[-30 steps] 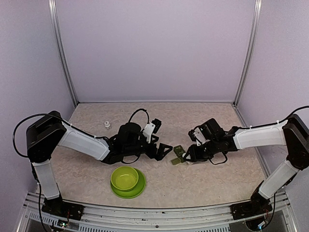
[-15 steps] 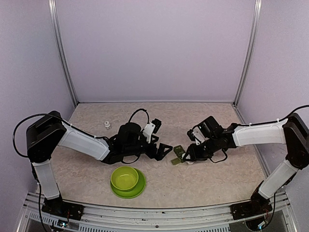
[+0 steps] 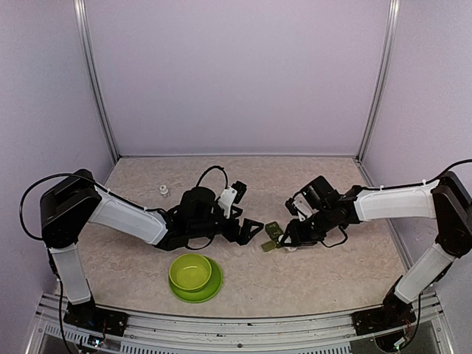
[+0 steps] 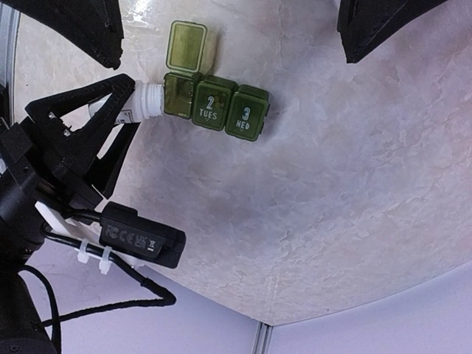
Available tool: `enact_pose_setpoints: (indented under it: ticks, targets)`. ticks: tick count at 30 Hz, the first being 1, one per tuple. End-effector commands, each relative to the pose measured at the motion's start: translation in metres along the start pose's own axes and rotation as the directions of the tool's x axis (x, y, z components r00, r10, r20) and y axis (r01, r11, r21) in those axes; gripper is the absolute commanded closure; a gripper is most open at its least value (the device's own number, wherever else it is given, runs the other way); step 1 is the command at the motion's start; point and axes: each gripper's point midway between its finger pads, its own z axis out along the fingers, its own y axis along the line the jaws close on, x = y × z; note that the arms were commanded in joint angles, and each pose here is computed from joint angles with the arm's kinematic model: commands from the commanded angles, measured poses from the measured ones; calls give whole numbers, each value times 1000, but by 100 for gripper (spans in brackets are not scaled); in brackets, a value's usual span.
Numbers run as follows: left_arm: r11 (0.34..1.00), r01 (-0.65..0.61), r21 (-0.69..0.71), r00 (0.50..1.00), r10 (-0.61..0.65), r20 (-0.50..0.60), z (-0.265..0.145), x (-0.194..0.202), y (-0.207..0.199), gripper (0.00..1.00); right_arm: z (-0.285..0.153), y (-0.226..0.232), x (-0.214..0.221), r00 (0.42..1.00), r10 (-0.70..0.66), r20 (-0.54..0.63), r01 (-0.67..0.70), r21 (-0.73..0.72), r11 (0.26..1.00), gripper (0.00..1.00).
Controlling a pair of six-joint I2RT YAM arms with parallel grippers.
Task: Sort the pills into containers
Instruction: Pour the pill into the compartment of the pill container.
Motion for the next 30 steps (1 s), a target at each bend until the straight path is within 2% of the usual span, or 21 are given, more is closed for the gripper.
enact_pose_setpoints:
  ticks: [1, 30]
  targets:
    - [1000, -17, 3, 1000, 17, 26, -4, -13, -3, 1, 2, -2, -2, 1000, 5, -27, -5, 6, 1000, 100]
    - [1000, -19, 3, 1000, 19, 25, -3, -12, -3, 1, 2, -6, -1, 995, 7, -104, -6, 11, 1000, 100]
